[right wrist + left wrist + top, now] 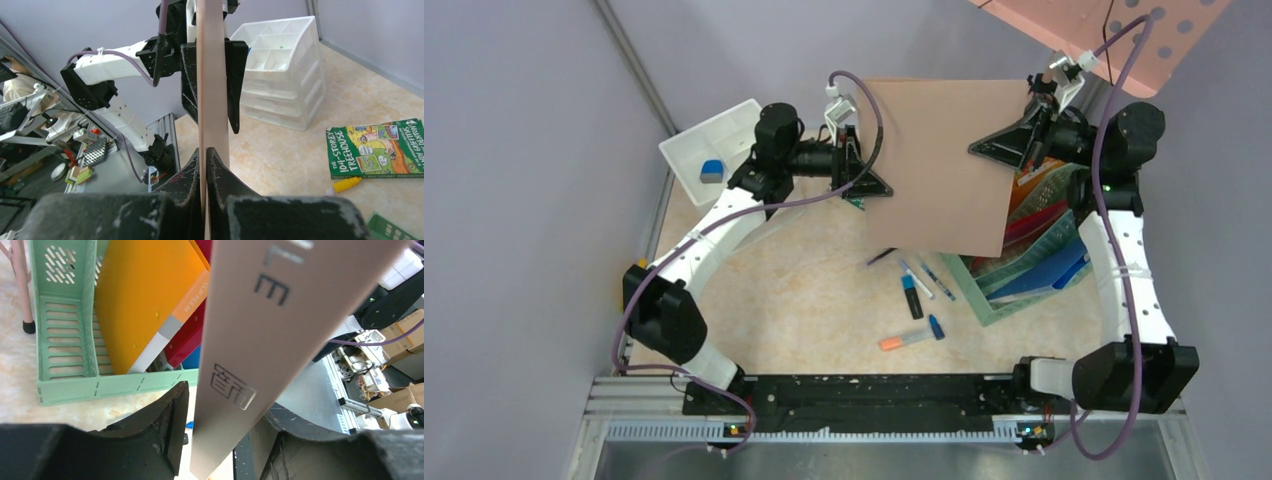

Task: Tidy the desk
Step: Place the folder in the storage box.

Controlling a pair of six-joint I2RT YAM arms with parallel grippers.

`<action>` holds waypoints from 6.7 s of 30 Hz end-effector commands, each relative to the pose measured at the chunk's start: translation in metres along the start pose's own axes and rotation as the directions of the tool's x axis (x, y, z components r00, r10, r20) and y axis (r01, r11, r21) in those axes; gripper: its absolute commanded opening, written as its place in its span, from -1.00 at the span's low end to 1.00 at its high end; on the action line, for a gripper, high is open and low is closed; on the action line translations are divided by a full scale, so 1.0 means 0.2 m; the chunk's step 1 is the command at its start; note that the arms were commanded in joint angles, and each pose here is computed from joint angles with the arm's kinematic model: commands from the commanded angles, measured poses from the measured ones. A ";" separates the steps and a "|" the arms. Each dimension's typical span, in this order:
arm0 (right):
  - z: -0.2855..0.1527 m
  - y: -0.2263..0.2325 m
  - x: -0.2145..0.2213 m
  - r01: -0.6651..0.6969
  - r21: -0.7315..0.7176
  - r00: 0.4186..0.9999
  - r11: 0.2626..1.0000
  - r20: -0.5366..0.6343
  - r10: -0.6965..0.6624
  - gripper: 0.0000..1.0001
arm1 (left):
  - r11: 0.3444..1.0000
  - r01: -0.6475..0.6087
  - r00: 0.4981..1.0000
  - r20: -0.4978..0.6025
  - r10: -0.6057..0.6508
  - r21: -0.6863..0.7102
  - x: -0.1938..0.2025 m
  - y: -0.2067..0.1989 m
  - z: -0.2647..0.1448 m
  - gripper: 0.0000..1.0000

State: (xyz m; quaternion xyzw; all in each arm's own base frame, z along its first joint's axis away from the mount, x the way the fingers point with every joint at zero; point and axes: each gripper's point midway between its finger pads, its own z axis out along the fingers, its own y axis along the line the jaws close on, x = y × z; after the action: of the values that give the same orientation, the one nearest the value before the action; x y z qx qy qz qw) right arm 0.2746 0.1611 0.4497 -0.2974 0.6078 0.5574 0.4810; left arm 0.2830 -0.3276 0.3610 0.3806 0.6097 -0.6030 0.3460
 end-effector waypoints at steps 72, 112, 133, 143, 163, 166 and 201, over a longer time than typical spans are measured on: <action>-0.32 -0.15 -0.18 -0.065 0.231 0.992 0.971 0.120 0.038 0.81 | 0.858 -0.290 0.831 0.333 0.445 -0.423 -0.95 0.30 -0.35 -1.00; -0.65 -0.51 -0.17 -0.180 0.391 0.973 0.903 0.203 0.106 0.83 | 0.874 -0.453 0.858 0.179 0.481 -0.176 -0.35 0.31 0.41 -1.00; -0.60 -0.34 -0.20 -0.122 0.391 0.976 0.912 0.214 0.039 0.83 | 0.887 -0.424 0.877 0.159 0.453 -0.185 -0.20 0.39 0.78 -1.00; -0.68 -0.26 -0.30 -0.106 0.435 0.963 0.894 0.269 -0.017 0.83 | 0.897 -0.404 0.878 0.200 0.435 -0.178 -0.16 0.44 0.89 -1.00; -0.70 -0.33 -0.21 -0.158 0.417 0.963 0.895 0.267 0.045 0.83 | 0.901 -0.379 0.867 0.260 0.426 -0.210 -0.14 0.50 0.98 -1.00; -0.70 -0.33 -0.19 -0.164 0.416 0.962 0.894 0.267 0.052 0.83 | 0.896 -0.390 0.864 0.252 0.435 -0.211 -0.11 0.51 1.00 -1.00; -0.69 -0.31 -0.22 -0.166 0.416 0.967 0.894 0.248 0.064 0.83 | 0.861 -0.407 0.911 -0.198 0.361 -0.304 0.28 0.56 0.76 0.56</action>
State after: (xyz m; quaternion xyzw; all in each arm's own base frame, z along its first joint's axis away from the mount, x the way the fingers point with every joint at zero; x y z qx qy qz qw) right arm 0.3129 0.0088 0.4420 -0.0649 0.6765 0.4847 0.5506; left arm 0.3606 -0.4948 0.1967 0.4661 0.6518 -0.3912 0.4527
